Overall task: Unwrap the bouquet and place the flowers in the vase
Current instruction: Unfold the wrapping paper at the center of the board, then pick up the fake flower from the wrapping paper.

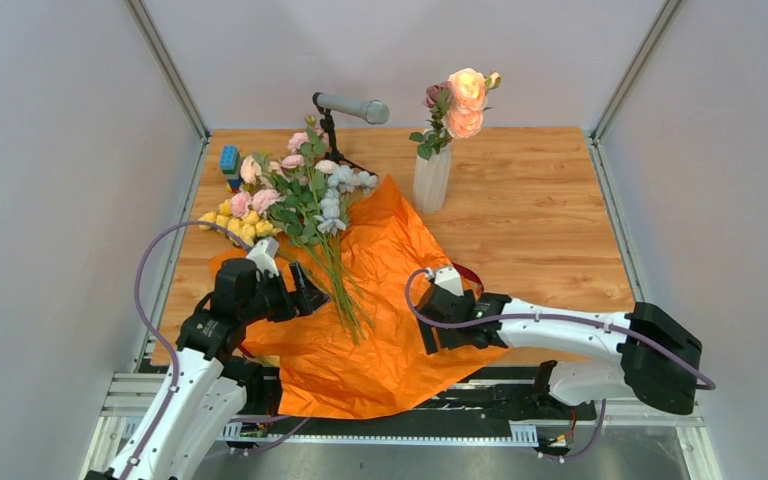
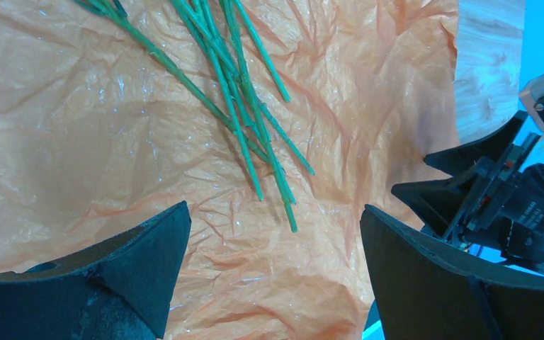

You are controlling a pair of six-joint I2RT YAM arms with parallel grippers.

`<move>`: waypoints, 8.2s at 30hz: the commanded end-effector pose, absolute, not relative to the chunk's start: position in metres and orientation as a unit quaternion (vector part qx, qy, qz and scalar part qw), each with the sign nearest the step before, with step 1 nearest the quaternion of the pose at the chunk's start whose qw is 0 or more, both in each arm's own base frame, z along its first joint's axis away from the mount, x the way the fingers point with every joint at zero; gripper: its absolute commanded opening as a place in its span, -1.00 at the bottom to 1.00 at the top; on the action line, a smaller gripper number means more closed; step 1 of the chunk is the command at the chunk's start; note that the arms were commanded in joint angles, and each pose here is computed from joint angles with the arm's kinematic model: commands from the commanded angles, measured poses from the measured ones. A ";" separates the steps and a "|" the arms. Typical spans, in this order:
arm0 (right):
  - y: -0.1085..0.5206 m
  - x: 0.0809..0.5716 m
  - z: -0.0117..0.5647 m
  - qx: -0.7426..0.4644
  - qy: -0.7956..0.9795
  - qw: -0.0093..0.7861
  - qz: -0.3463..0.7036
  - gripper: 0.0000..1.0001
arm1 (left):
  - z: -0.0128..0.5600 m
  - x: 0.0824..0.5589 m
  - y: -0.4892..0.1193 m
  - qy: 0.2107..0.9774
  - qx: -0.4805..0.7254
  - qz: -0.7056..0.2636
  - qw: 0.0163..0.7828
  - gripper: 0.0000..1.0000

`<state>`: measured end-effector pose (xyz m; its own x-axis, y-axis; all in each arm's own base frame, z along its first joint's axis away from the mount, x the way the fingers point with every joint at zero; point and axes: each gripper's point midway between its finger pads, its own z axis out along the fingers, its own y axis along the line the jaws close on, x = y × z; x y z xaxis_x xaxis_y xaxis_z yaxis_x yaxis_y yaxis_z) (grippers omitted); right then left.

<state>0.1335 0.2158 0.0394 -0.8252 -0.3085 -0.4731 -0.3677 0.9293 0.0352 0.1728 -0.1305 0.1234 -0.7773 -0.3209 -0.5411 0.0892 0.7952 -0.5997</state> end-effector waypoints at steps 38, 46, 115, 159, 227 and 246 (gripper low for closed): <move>0.233 0.331 0.110 -0.196 0.855 0.324 0.355 0.24 | 0.076 0.197 -0.122 0.891 -0.125 -0.249 0.358 1.00; 0.189 0.352 0.069 -0.089 0.912 0.302 0.264 -1.00 | 0.077 0.185 -0.112 0.883 -0.143 -0.248 0.372 1.00; 0.437 0.365 0.068 -0.148 0.894 0.345 0.246 -0.24 | 0.269 0.310 -0.061 0.815 0.020 -0.111 0.569 1.00; 0.415 0.370 0.126 -0.024 0.858 0.465 0.217 -1.00 | 0.259 0.315 -0.060 0.822 0.014 -0.122 0.556 1.00; 0.199 0.195 0.393 -0.154 0.785 0.554 0.230 -1.00 | 0.258 0.316 -0.061 0.821 0.010 -0.129 0.556 1.00; 0.126 0.362 0.609 0.056 0.509 0.828 0.229 -1.00 | 0.232 0.325 -0.050 0.845 0.004 -0.093 0.527 1.00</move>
